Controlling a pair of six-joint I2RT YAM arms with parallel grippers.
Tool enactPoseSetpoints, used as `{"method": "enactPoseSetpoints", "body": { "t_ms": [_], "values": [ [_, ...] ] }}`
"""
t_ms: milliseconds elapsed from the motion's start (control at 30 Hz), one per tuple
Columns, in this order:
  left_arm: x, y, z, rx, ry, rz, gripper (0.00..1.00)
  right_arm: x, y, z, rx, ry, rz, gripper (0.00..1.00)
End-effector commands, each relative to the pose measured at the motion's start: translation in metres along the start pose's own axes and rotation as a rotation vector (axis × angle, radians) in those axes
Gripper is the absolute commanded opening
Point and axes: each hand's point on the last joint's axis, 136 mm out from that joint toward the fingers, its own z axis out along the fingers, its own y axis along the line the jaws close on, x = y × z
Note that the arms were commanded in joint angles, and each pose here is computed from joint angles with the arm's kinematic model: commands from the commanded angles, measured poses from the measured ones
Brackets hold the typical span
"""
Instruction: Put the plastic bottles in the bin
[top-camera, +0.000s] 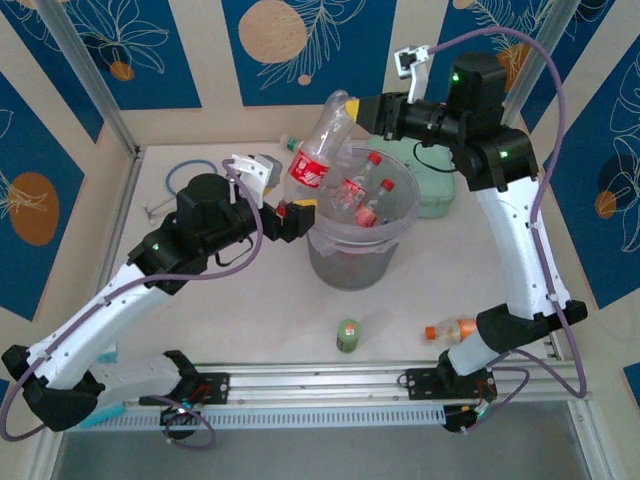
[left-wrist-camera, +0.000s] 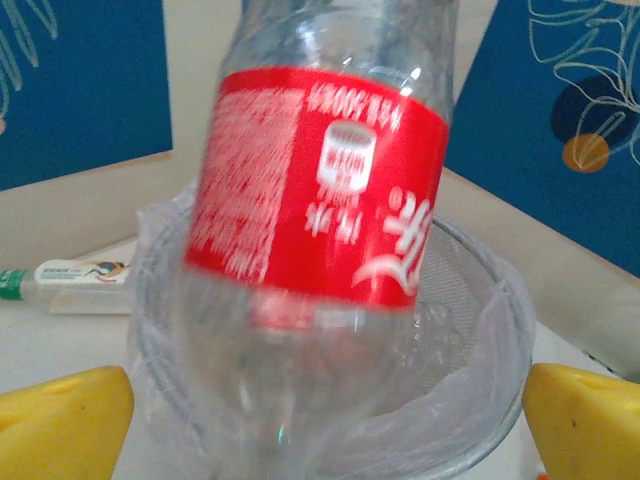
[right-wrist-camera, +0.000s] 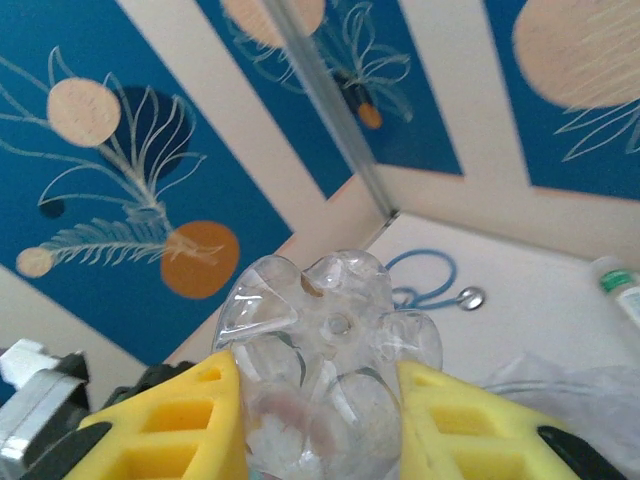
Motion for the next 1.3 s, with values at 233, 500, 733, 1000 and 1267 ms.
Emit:
{"method": "enactPoseSetpoints", "body": {
  "t_ms": [233, 500, 733, 1000, 1267],
  "values": [
    [0.024, 0.049, 0.013, -0.167, 0.064, -0.233, 0.88, -0.025, -0.015, -0.02, 0.179, -0.084, -0.294, 0.02],
    [0.048, 0.069, 0.042, -0.161, 0.072, -0.348, 0.81, 0.004, -0.028, 0.003, 0.18, 0.015, -0.358, 0.0],
    [0.062, 0.07, 0.055, -0.142, 0.096, -0.363, 0.8, 0.054, -0.039, 0.039, 0.149, 0.174, -0.337, 0.0],
    [0.079, 0.073, 0.058, -0.146, 0.136, -0.35, 0.8, 0.118, -0.07, 0.076, 0.132, 0.375, -0.171, 0.0],
    [0.085, 0.076, 0.058, -0.135, 0.141, -0.352, 0.8, 0.192, -0.091, 0.09, 0.151, 0.556, -0.046, 0.0]
  ]
}}
